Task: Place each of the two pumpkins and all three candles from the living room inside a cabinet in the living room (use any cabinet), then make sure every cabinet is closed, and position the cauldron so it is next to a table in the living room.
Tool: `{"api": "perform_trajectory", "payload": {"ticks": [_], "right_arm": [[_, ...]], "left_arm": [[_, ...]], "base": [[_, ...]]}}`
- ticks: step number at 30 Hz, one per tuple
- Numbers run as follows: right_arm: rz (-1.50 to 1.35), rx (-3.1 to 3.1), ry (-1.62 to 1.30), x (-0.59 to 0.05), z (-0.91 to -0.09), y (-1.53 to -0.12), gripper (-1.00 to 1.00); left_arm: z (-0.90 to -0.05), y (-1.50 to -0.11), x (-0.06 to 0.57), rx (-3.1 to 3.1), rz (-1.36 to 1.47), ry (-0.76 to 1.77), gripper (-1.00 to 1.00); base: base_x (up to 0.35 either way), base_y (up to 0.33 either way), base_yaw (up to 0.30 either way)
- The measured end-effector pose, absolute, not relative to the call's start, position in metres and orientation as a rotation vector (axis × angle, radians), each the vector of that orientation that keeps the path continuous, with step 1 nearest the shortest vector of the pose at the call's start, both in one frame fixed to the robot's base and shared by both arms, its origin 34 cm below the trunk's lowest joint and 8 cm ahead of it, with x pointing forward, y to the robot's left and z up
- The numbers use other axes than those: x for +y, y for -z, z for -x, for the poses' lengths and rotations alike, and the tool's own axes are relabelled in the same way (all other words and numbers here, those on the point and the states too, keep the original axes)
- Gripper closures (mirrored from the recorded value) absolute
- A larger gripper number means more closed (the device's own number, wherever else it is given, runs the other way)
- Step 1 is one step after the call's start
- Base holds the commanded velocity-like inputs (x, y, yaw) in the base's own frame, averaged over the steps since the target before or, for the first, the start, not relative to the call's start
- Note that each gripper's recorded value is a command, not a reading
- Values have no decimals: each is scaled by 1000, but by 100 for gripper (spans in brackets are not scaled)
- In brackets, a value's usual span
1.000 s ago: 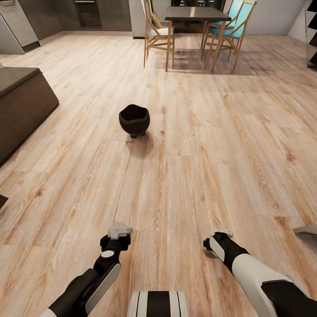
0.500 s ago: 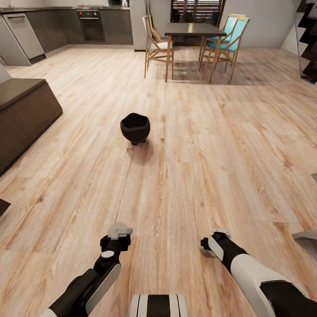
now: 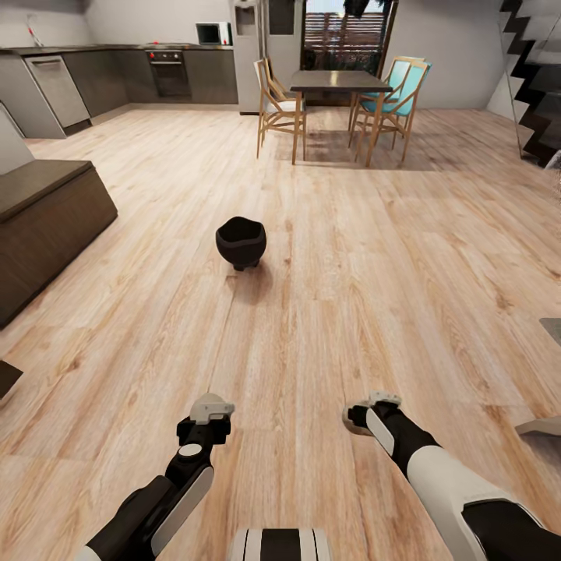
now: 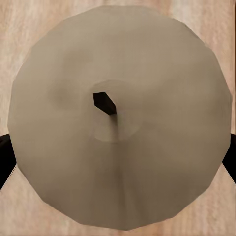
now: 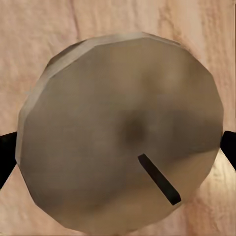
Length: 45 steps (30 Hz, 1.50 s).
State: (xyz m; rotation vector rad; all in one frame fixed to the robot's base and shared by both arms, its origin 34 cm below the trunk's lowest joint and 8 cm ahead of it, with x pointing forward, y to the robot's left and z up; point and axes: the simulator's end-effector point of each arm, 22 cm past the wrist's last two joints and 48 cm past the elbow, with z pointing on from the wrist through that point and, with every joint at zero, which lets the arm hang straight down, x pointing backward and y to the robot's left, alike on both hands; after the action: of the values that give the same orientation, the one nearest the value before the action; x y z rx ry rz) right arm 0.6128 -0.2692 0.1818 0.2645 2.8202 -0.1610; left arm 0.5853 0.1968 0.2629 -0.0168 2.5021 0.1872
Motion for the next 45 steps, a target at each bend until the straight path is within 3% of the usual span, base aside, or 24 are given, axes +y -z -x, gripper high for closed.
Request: {"api": "perform_trajectory", "payload": {"ticks": [19, 45], "right_arm": [[-259, 2731, 135, -266, -641, -229, 100], [-217, 2626, 127, -262, -666, -292, 100]], "left_arm": [[-602, -304, 198, 2425, 23, -185, 100], [-620, -363, 199, 2316, 46, -181, 100]], "base": [[0, 0, 14], [0, 0, 282]]}}
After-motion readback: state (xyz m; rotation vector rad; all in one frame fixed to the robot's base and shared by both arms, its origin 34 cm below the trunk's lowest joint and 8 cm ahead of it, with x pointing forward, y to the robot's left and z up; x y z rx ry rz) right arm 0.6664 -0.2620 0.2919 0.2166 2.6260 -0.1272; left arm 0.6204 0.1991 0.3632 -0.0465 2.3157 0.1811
